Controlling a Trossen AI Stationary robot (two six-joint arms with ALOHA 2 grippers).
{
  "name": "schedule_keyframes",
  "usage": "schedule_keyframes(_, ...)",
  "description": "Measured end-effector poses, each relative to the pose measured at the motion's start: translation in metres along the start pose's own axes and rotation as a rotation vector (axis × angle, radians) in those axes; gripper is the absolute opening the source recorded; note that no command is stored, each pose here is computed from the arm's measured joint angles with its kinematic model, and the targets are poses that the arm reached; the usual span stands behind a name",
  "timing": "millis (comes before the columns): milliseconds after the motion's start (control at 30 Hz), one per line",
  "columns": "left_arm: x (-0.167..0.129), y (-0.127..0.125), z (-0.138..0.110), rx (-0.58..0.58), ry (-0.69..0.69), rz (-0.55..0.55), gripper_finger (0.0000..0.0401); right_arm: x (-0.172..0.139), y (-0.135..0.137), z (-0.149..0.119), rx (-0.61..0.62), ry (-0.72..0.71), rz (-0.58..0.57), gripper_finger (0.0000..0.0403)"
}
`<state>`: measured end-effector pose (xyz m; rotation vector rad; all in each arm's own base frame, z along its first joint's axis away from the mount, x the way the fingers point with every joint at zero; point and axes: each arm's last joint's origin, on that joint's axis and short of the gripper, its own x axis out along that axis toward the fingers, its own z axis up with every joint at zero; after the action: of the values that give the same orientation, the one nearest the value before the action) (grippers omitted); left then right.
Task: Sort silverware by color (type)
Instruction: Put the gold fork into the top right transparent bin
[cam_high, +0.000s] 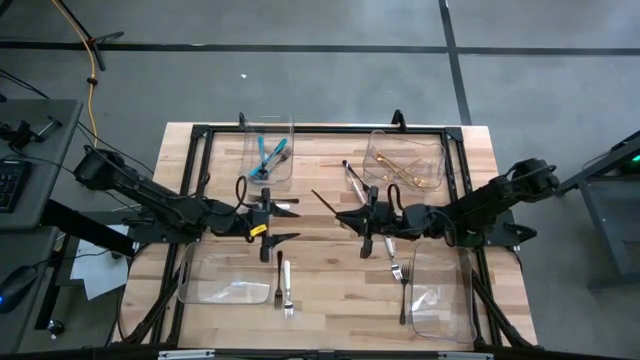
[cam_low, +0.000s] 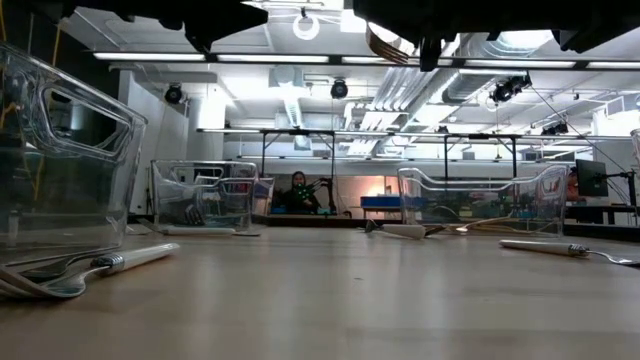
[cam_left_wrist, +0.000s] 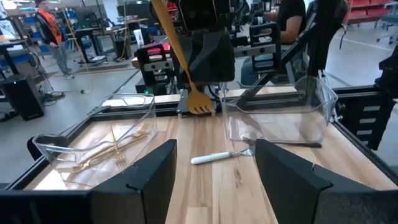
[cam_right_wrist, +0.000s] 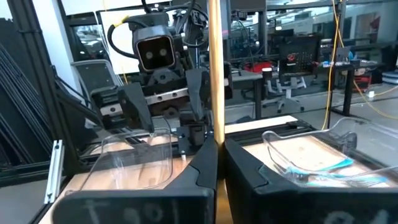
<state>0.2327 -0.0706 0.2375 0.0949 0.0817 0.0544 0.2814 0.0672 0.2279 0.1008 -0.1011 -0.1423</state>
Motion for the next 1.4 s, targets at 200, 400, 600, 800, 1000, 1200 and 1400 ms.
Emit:
schedule_keyframes(200, -0.003, 0.002, 0.003, 0.018, -0.003, 0.000, 0.0211, 0.000, 0.000, -0.001, 0.002, 0.007, 0.009, 0.0005)
schedule_keyframes(400, -0.005, 0.002, 0.002, 0.024, 0.012, 0.001, 0.0211, 0.000, 0.000, -0.001, -0.001, 0.013, 0.009, 0.0005)
schedule_keyframes(600, -0.005, 0.003, 0.002, 0.025, 0.013, 0.006, 0.0211, 0.000, 0.000, -0.003, -0.008, 0.028, 0.008, 0.0005)
schedule_keyframes(800, -0.005, 0.003, 0.001, 0.030, 0.024, 0.008, 0.0211, 0.000, 0.000, -0.003, -0.008, 0.029, 0.007, 0.0005)
schedule_keyframes(1000, -0.014, 0.007, 0.004, 0.043, 0.057, 0.022, 0.0211, 0.000, 0.000, -0.004, 0.005, 0.038, 0.007, 0.0008)
schedule_keyframes(1200, -0.031, 0.014, 0.008, 0.030, 0.045, 0.030, 0.0211, 0.000, 0.000, -0.005, 0.021, 0.049, 0.002, 0.0005)
schedule_keyframes(1400, -0.054, 0.026, -0.017, -0.031, -0.082, 0.064, 0.0211, 0.000, 0.000, -0.005, 0.018, 0.050, 0.002, 0.0005)
